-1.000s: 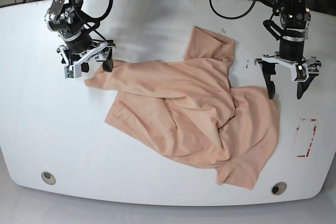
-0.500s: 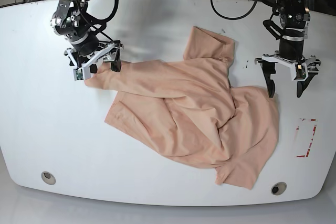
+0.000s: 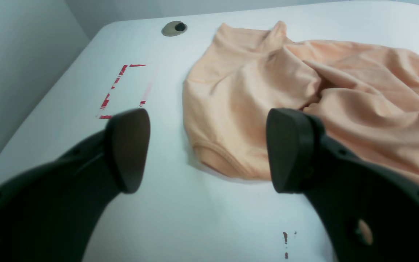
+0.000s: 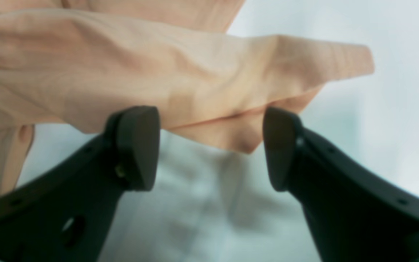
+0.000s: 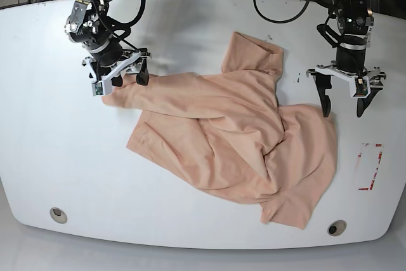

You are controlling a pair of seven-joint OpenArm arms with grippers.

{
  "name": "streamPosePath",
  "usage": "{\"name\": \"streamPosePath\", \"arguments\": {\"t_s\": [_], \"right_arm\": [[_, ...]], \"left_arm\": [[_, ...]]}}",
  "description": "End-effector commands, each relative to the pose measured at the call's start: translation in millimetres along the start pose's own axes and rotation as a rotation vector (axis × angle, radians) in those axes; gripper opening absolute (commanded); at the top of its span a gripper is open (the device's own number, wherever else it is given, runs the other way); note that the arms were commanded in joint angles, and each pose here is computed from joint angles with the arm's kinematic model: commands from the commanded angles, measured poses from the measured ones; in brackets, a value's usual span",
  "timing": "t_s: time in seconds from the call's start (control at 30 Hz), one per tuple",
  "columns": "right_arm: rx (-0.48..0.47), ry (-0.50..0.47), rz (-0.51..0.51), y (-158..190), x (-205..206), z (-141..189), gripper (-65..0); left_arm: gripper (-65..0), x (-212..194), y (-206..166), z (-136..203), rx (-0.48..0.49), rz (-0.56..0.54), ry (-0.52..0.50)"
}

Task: Fold the T-shirt properly
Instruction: 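Release the shirt edge and lift the right gripper away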

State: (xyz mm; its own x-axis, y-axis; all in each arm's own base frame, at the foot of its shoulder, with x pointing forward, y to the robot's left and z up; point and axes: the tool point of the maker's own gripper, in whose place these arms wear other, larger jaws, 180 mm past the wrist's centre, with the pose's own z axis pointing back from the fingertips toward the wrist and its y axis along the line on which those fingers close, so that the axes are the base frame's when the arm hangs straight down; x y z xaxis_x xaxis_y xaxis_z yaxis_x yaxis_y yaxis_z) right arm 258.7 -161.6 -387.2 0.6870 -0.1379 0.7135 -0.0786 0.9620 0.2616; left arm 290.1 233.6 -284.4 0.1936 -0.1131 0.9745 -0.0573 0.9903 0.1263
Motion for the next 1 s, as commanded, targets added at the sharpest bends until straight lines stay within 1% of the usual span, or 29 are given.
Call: {"name": "streamPosePath", "arguments": {"t_s": [0.0, 0.17, 0.23, 0.5, 0.57, 0.7, 0.77, 0.83, 0.97], "right_arm": [[0.003, -0.034, -0.011, -2, 7, 0, -25.8], [0.011, -0.022, -0.024, -3, 0, -4, -28.7], [0.015, -0.008, -0.03, -3, -5, -8, -31.8], [0.02, 0.001, -0.035, -1, -8, -10, -35.7], [0.019, -0.005, -0.029, 2, -5, -7, -40.2], [0.023, -0.01, -0.024, 4, -2, -7, -44.7], [0.023, -0.015, -0.021, 5, 0, -6, -45.8], [0.022, -0.023, -0.013, 5, 3, -4, -46.5], [0.01, -0.038, 0.003, 1, 8, 2, -40.2]], "left_arm": [[-18.5, 17, 3, 1, 0.005, -0.009, -0.057], [-18.4, 17, 2, 1, 0.004, -0.01, -0.058], [-18.4, 16, 5, 1, 0.009, -0.011, -0.057], [-18.4, 17, 5, 1, 0.01, -0.013, -0.059], [-18.3, 17, 5, 0, 0.012, -0.011, -0.061], [-18.4, 17, 5, 0, 0.014, -0.011, -0.06], [-18.4, 16, 6, 0, 0.016, -0.01, -0.059], [-18.4, 16, 7, 0, 0.019, -0.011, -0.057], [-17.6, 15, 11, 2, 0.027, -0.014, -0.053]]}}
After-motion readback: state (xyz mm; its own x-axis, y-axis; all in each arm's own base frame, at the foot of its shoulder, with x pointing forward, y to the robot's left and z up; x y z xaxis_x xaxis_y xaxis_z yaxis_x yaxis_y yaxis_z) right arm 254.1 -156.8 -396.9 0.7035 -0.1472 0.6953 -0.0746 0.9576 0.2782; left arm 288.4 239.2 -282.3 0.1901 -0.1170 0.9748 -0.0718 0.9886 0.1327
